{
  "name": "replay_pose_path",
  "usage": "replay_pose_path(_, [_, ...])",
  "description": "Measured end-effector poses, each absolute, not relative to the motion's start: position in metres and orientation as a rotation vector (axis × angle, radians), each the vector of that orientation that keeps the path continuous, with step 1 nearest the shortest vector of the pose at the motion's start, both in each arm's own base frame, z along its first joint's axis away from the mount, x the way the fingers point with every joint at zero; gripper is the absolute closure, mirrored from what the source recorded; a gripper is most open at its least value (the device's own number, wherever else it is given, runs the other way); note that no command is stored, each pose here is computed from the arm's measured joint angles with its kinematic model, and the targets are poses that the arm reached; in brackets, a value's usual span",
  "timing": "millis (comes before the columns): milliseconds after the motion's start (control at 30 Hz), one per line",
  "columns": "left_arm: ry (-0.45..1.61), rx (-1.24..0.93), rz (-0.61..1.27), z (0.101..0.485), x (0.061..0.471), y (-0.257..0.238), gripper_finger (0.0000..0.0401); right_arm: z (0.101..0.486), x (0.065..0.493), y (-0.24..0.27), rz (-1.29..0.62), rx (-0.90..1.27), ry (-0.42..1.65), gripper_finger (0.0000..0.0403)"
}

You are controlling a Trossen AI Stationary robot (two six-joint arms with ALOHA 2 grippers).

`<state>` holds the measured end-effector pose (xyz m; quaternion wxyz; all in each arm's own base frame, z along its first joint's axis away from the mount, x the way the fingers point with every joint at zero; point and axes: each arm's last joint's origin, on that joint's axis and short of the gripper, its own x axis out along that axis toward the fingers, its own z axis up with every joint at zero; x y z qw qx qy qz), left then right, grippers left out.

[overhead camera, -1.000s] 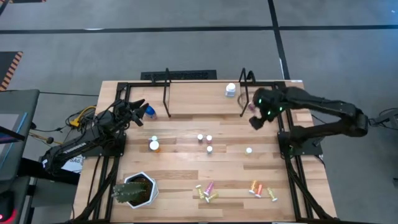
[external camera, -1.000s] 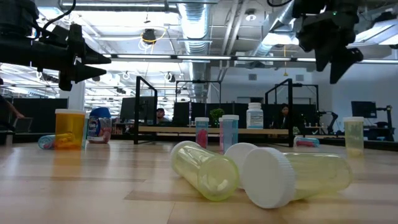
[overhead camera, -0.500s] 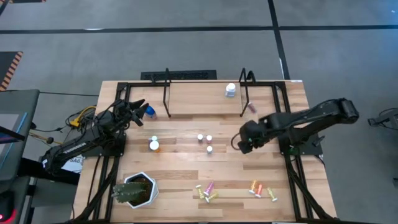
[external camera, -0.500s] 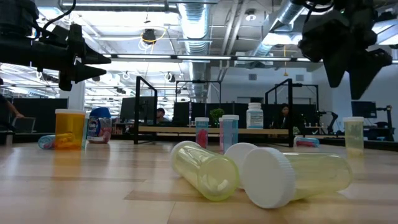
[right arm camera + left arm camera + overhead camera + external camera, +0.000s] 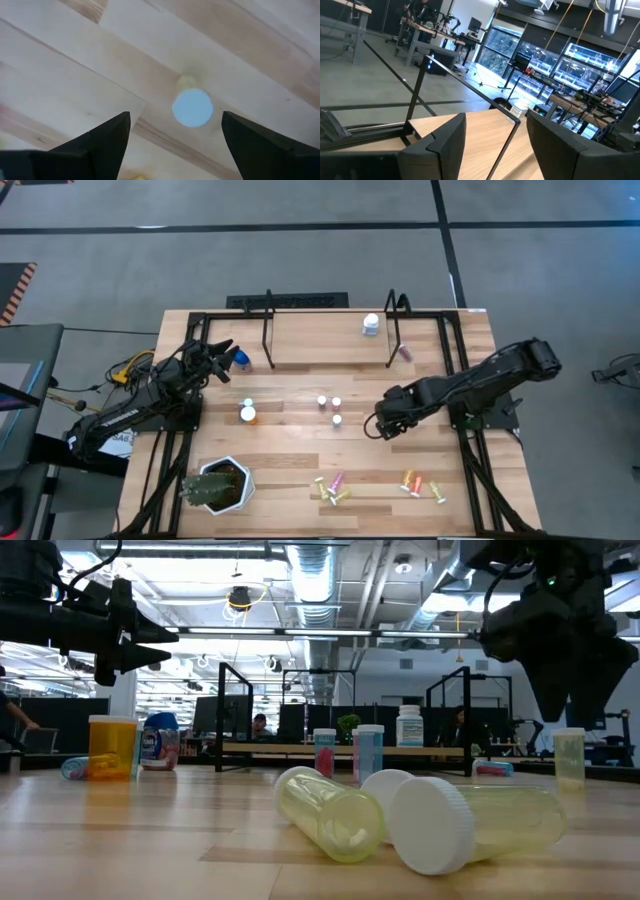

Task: Pick and place medicine bottles onto shelf by color
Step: Put the yellow pill bottle on the shelf

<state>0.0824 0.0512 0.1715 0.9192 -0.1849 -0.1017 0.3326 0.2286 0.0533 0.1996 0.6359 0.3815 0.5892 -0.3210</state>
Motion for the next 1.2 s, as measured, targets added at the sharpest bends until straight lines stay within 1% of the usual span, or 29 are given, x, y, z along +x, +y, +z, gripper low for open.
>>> replay_pose_path(133, [-0.209, -0.380, 0.683, 0.171, 0.082, 0.051, 0.0203, 0.199, 0.225, 0.048, -0.784, 0.822, 1.355, 0.0067])
replay_pose_path(300, [-0.209, -0.380, 0.684, 0.171, 0.082, 0.051, 0.0203, 0.199, 0.227, 0.041, -0.771, 0.794, 1.358, 0.0069])
replay_pose_path(633, [-0.209, -0.380, 0.684, 0.172, 0.082, 0.051, 0.0203, 0.181, 0.238, 0.041, -0.743, 0.748, 1.424, 0.0100])
replay_pose_path(833, [-0.209, -0.380, 0.684, 0.171, 0.082, 0.051, 0.0203, 0.181, 0.237, 0.041, -0.741, 0.744, 1.430, 0.0112])
replay_pose_path(1033, [-0.208, -0.380, 0.684, 0.171, 0.082, 0.051, 0.0203, 0.182, 0.237, 0.041, -0.734, 0.734, 1.434, 0.0136])
replay_pose_path(1200, [-0.209, -0.380, 0.683, 0.172, 0.082, 0.051, 0.0203, 0.182, 0.237, 0.041, -0.729, 0.733, 1.433, 0.0175])
